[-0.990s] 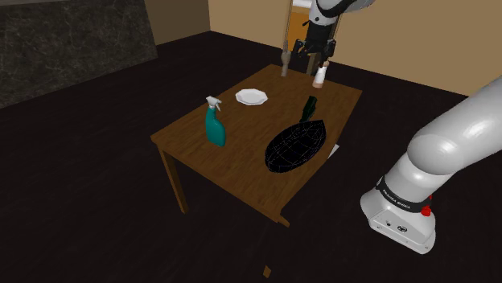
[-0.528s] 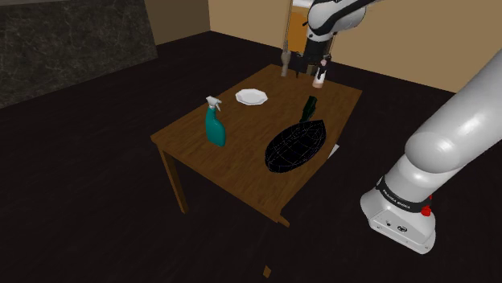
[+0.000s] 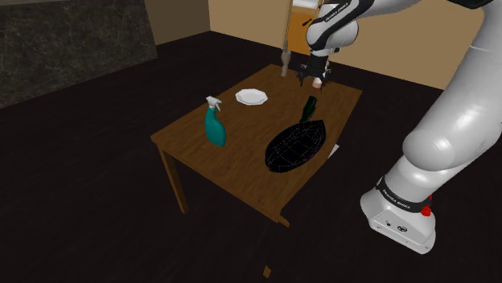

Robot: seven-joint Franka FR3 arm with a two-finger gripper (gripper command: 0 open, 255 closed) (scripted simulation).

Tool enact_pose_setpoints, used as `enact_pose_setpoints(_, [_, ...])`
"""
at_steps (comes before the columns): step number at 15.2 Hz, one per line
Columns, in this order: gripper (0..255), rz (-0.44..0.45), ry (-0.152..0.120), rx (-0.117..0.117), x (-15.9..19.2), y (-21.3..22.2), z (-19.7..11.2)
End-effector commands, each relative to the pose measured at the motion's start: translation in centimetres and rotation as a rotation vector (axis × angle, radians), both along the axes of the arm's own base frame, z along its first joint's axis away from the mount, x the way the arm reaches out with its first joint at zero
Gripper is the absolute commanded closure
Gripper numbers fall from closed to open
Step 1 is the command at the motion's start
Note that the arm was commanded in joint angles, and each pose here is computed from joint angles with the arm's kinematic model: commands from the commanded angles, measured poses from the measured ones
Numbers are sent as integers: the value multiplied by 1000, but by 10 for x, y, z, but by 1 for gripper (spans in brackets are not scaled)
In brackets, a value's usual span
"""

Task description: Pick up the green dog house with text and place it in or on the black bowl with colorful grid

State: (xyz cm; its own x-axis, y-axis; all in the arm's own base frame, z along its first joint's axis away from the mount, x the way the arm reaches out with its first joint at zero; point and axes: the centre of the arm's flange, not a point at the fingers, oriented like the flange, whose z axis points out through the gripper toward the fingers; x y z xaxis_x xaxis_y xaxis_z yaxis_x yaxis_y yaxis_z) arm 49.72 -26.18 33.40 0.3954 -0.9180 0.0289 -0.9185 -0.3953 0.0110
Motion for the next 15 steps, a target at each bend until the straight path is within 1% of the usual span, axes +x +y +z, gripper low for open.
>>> enact_pose_setpoints(1, [0,-68,4,11,2,-18,-21])
enact_pose_setpoints(4, [0,-158,11,26,0,-43,-48])
enact_pose_setpoints(11, [0,-158,11,26,0,-43,-85])
enact_pose_setpoints(15, [0,-158,11,26,0,-43,-88])
